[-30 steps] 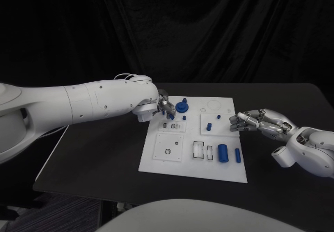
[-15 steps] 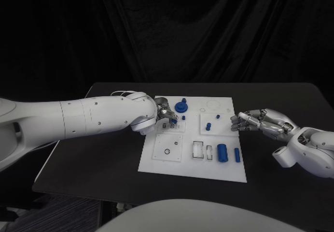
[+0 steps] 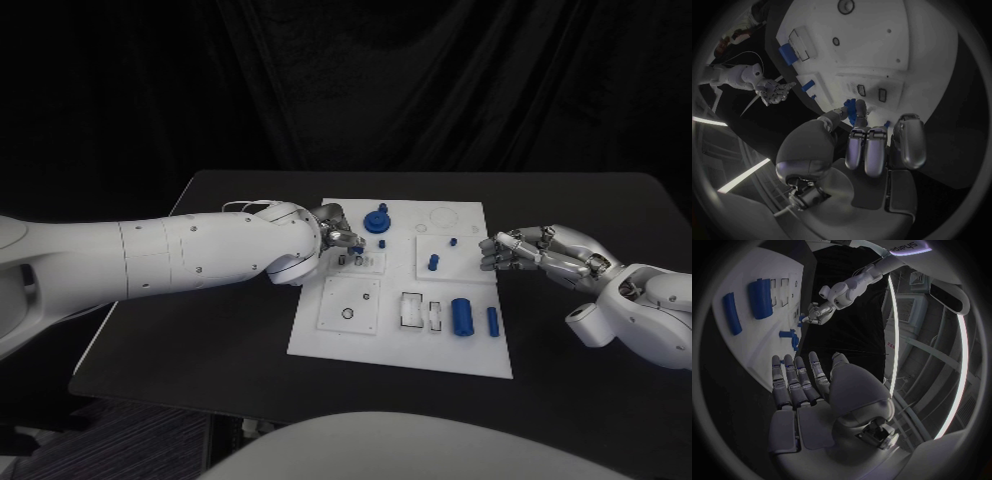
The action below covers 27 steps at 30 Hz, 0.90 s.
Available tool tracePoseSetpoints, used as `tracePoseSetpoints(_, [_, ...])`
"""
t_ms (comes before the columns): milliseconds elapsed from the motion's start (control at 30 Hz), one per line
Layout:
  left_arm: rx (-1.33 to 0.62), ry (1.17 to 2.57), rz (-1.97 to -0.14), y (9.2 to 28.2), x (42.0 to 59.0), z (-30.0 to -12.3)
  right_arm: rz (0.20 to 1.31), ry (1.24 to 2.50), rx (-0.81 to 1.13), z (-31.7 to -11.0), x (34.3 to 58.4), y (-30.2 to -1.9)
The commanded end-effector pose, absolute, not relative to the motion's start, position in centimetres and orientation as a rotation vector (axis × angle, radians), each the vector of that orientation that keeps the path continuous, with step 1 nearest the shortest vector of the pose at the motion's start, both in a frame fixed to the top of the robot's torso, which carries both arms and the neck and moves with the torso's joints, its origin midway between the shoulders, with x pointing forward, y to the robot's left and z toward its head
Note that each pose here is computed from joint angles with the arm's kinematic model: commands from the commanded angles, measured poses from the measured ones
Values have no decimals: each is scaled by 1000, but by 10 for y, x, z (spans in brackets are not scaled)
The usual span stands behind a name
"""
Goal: Assemble the parts on the task board
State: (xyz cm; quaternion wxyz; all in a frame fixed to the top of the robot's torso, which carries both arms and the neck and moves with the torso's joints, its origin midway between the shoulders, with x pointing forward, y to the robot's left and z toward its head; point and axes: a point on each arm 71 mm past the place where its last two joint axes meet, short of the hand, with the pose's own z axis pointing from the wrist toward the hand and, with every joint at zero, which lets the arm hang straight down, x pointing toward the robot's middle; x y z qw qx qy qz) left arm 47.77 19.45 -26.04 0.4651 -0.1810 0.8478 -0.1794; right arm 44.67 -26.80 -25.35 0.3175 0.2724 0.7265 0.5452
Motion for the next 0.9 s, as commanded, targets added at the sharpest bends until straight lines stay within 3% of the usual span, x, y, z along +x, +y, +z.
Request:
tracePoseSetpoints(33, [-429,2059,-449,194,477,-260,1427,1903,717,-253,447,-268])
tracePoseSetpoints(900, [-422,2123,-415,197,473,-273,1423,1912,721,-254,447,-270])
